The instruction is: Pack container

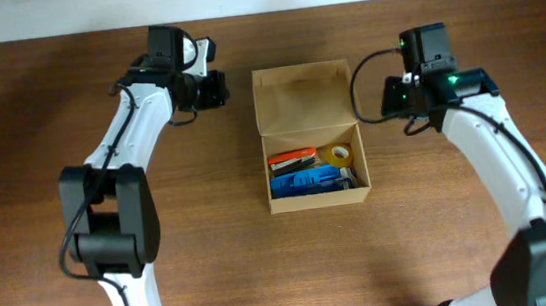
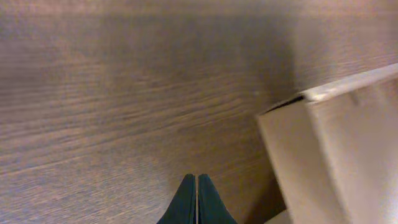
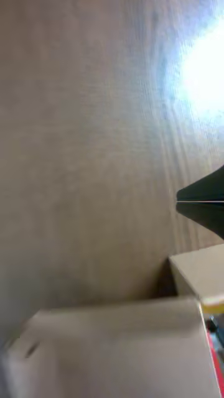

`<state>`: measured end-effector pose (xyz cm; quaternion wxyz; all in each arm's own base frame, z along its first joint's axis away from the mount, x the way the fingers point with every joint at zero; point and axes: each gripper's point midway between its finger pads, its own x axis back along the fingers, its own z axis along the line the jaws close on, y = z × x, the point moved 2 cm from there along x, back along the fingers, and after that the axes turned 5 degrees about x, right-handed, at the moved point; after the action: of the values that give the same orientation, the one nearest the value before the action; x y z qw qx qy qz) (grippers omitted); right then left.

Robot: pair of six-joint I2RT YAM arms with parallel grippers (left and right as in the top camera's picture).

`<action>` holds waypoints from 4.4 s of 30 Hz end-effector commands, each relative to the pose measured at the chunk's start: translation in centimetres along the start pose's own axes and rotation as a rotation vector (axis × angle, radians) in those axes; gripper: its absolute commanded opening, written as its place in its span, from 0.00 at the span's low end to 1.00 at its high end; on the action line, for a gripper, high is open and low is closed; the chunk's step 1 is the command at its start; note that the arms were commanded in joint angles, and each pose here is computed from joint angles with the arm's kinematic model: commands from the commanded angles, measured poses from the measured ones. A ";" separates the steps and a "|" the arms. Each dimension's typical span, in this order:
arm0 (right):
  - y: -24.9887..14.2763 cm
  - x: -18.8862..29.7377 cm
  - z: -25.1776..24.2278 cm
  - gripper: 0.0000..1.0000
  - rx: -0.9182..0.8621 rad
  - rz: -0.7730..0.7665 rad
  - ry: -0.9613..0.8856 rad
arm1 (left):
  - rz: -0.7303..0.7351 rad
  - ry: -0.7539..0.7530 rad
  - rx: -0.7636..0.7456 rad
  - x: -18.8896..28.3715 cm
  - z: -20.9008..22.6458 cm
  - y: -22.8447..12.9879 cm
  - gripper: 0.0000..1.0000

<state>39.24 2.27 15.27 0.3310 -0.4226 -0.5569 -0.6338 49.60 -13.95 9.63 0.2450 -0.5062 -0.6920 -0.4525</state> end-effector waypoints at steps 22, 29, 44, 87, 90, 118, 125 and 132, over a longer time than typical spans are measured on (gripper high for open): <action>-7.3 -3.1 7.3 0.04 -0.066 0.305 0.309 | -0.023 -0.004 0.005 0.1 -0.2 0.7 0.02; -1.1 -4.3 2.0 0.04 -0.186 0.081 0.221 | -0.019 -0.004 0.007 0.1 -0.2 0.6 0.02; 2.9 -10.0 6.7 0.04 -0.194 -0.032 0.532 | 0.007 -0.105 0.278 -3.2 -0.1 0.4 0.02; 1.7 0.5 9.9 0.04 0.047 0.025 1.245 | 0.040 -0.405 -0.212 8.6 -10.6 -0.8 0.02; 0.8 -0.1 9.4 0.04 0.039 0.056 1.171 | 0.079 -0.333 -0.213 8.4 -9.9 -1.8 0.02; -9.7 2.8 9.1 0.04 0.375 0.210 0.642 | 0.251 -0.131 -0.267 7.1 -9.5 -6.5 0.02; -12.5 0.7 8.5 0.04 0.346 0.270 0.633 | 0.248 -0.118 -0.287 7.1 -9.2 -6.5 0.02; -10.7 2.2 9.5 0.04 0.345 0.201 0.687 | 0.265 -0.121 -0.311 8.5 -9.7 -7.2 0.02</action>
<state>30.22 13.17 11.80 0.6277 -0.1897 -0.4645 -0.5952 39.15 -18.99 15.33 0.2157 -0.6585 -0.5551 -0.4601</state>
